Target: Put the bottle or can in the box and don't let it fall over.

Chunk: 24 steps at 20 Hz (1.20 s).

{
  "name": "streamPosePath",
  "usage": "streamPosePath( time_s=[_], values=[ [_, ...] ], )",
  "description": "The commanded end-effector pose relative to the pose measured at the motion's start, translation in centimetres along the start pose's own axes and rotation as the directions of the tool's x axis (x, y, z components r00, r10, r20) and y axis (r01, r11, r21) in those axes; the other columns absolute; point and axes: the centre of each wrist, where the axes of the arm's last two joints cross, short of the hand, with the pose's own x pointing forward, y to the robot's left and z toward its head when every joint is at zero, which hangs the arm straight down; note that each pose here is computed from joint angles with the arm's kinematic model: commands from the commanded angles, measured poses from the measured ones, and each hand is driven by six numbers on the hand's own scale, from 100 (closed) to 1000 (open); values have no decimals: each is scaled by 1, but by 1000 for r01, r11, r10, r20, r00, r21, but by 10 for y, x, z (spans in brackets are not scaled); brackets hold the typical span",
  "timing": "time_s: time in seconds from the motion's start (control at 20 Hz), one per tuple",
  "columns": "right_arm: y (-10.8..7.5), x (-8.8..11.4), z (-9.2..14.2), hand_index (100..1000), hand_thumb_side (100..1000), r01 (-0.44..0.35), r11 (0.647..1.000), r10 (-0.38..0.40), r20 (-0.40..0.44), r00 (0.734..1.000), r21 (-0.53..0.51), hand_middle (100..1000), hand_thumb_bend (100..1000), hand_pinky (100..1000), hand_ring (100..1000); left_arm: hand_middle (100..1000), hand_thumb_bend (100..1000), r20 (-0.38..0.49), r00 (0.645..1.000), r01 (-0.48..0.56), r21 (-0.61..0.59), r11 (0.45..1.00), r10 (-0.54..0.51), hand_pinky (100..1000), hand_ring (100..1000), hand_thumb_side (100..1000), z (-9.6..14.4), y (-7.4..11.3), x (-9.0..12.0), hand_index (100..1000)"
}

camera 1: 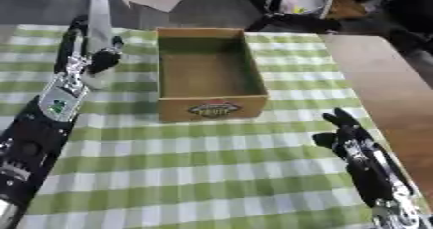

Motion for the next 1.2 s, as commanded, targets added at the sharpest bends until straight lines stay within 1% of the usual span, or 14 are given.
streamPosePath(
  time_s=[0.05,0.2,0.3,0.4,0.5,0.65,0.85,1.05,1.2],
  values=[
    [-3,5,-3,1000,647,-11,1000,11,19,1000,-6,912,100,794,723,980,100,96,993,-77,57,995,72,782,1000,256,-8,32,25,432],
    [-4,5,-3,1000,648,-12,1000,12,19,1000,-7,912,100,794,723,979,100,156,976,-161,58,985,150,779,1000,265,-6,44,43,432],
    [-4,5,-3,1000,650,-12,1000,13,18,1000,-8,913,100,794,723,976,100,199,961,-202,44,978,190,778,1000,259,-5,47,56,432],
    [-4,5,-2,1000,650,-12,1000,13,18,1000,-9,913,100,794,723,975,100,235,947,-230,18,973,220,777,1000,274,-3,47,70,432],
    [-3,4,-2,1000,651,-11,1000,12,17,1000,-7,913,100,794,722,974,100,270,932,-245,-23,969,241,776,1000,273,-2,41,85,432],
    [-2,4,-2,1000,652,-7,1000,7,15,1000,0,913,100,794,723,974,100,306,915,-241,-109,965,263,776,1000,270,0,22,107,432],
    [1,3,-2,1000,655,1,1000,-2,13,1000,10,913,100,794,722,978,100,325,898,-220,-248,943,295,776,1000,266,5,-17,127,433],
    [4,3,-4,1000,658,12,1000,-12,16,1000,27,913,100,794,722,989,100,322,885,-205,-380,902,337,776,1000,269,13,-56,139,435],
    [5,2,-4,1000,659,15,999,-16,14,1000,29,914,100,795,723,994,100,317,879,-196,-441,876,357,778,1000,266,18,-74,141,438]
  ],
)
